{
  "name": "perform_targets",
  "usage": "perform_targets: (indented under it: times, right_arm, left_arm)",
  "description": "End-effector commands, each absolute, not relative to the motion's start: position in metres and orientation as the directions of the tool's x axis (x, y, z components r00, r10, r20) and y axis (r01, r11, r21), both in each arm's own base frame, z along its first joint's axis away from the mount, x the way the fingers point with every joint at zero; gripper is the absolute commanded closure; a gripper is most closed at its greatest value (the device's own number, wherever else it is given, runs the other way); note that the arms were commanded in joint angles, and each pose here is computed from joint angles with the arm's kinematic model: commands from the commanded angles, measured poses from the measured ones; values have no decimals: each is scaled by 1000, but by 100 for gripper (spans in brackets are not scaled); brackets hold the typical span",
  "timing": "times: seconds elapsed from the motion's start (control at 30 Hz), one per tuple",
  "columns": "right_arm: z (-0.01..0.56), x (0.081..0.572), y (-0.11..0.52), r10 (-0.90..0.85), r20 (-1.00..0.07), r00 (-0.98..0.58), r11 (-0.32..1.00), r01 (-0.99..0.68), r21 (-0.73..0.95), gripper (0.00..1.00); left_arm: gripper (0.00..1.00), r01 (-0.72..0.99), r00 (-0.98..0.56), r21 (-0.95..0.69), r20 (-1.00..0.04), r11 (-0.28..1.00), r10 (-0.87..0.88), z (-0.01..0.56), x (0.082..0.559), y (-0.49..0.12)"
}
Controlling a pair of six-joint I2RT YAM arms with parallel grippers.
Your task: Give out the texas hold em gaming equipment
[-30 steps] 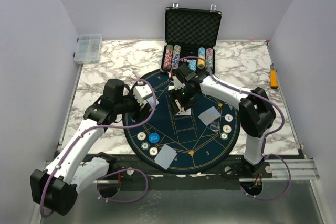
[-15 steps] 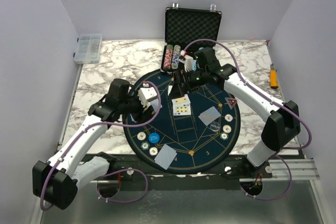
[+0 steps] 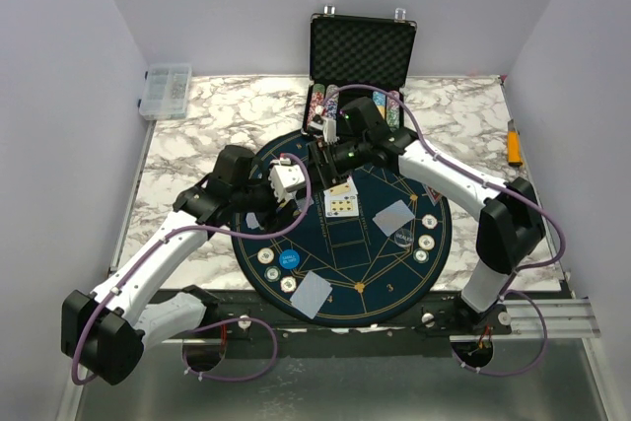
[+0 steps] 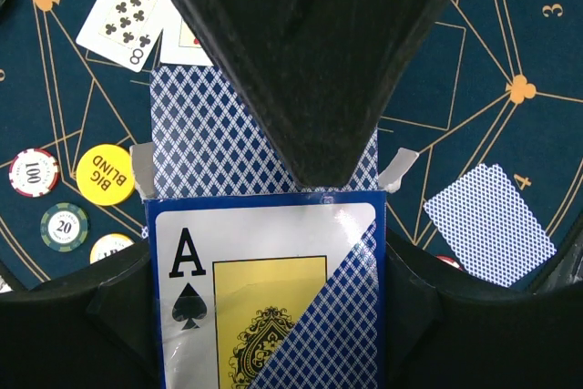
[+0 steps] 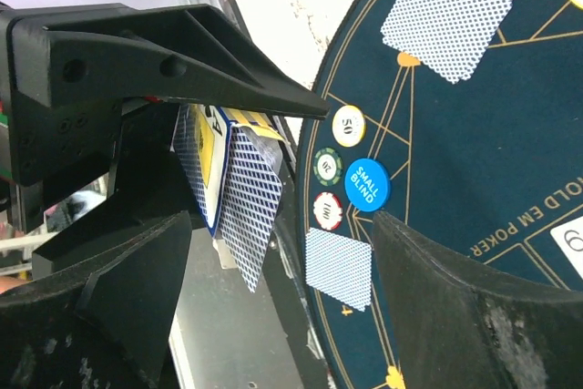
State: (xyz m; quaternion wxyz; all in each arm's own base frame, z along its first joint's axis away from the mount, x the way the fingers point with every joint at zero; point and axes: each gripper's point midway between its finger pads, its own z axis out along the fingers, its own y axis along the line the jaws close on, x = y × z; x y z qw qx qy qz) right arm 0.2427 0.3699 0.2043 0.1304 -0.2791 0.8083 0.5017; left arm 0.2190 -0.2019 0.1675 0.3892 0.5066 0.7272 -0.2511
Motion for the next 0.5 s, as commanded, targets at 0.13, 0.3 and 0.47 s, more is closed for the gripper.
perform_targets:
  times: [0.13, 0.3, 0.47]
  right_arm:
    - [188, 245, 366, -334, -475, -814, 400, -579, 710, 37]
    - [180, 248, 344, -318, -441, -839, 440, -542, 716, 51]
    - [197, 241, 337, -336, -492, -803, 376, -593, 712, 54]
  left_arm:
    - [100, 933, -122, 74, -855, 351, 505, 188, 225, -210]
    - [100, 932, -128, 71, -853, 356, 506, 185, 223, -208]
    - [100, 933, -128, 71, -850, 352, 510, 182, 222, -208]
